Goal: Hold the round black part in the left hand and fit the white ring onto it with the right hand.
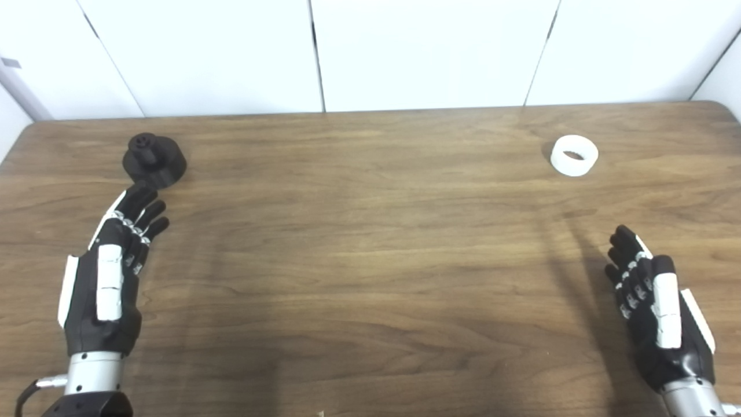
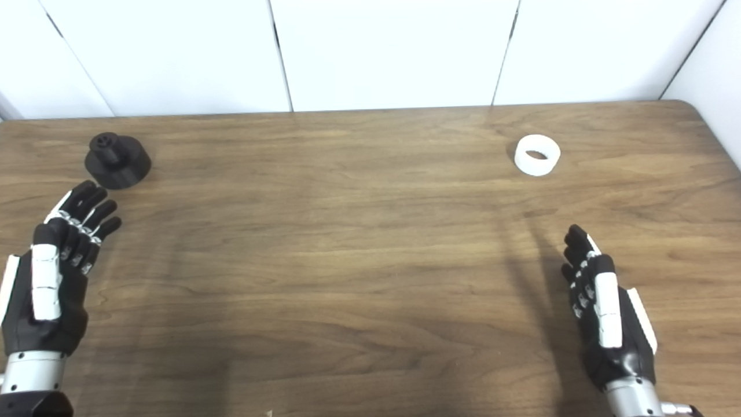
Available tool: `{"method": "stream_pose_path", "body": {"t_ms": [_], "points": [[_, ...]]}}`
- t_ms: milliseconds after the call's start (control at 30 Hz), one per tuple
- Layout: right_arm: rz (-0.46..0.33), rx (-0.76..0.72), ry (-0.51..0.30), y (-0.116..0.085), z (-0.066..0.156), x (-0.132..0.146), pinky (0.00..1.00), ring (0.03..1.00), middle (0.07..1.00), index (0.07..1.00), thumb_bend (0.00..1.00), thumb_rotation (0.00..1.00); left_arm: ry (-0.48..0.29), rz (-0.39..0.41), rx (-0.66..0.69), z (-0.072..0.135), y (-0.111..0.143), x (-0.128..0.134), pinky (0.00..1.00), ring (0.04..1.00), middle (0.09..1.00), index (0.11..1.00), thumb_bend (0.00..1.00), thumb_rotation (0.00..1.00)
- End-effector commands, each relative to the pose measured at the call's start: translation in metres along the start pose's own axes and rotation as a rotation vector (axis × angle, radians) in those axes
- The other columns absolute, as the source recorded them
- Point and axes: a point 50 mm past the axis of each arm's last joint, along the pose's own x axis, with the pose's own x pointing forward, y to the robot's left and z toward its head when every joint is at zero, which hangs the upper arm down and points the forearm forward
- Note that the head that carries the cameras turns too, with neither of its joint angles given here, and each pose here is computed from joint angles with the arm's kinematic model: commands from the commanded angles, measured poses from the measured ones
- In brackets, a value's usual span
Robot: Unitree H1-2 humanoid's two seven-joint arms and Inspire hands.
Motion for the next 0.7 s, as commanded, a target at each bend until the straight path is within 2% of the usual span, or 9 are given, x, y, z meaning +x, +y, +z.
{"method": "stream_pose_path", "body": {"t_ms": [0, 267, 667], "points": [[-0.002, 0.001, -0.185, 0.0034, 0.0306, 0.0067, 1.0, 0.992, 0.968, 0.94, 0.59, 1.0, 0.226, 0.094, 0.023, -0.0089, -0.0004, -0.1008, 0.86, 0.886, 0.904, 0.88, 0.62, 0.86], [0.007, 0.001, -0.183, -0.0005, 0.03, 0.0065, 1.0, 1.0, 0.972, 0.948, 0.58, 1.0, 0.239, 0.101, 0.028, -0.0074, -0.0066, -0.1026, 0.85, 0.879, 0.899, 0.88, 0.62, 0.81], [0.008, 0.0, -0.191, -0.0033, 0.0276, 0.0072, 1.0, 0.997, 0.967, 0.949, 0.56, 1.0, 0.243, 0.092, 0.052, -0.0088, -0.0093, -0.104, 0.86, 0.895, 0.915, 0.893, 0.63, 0.79]]}}
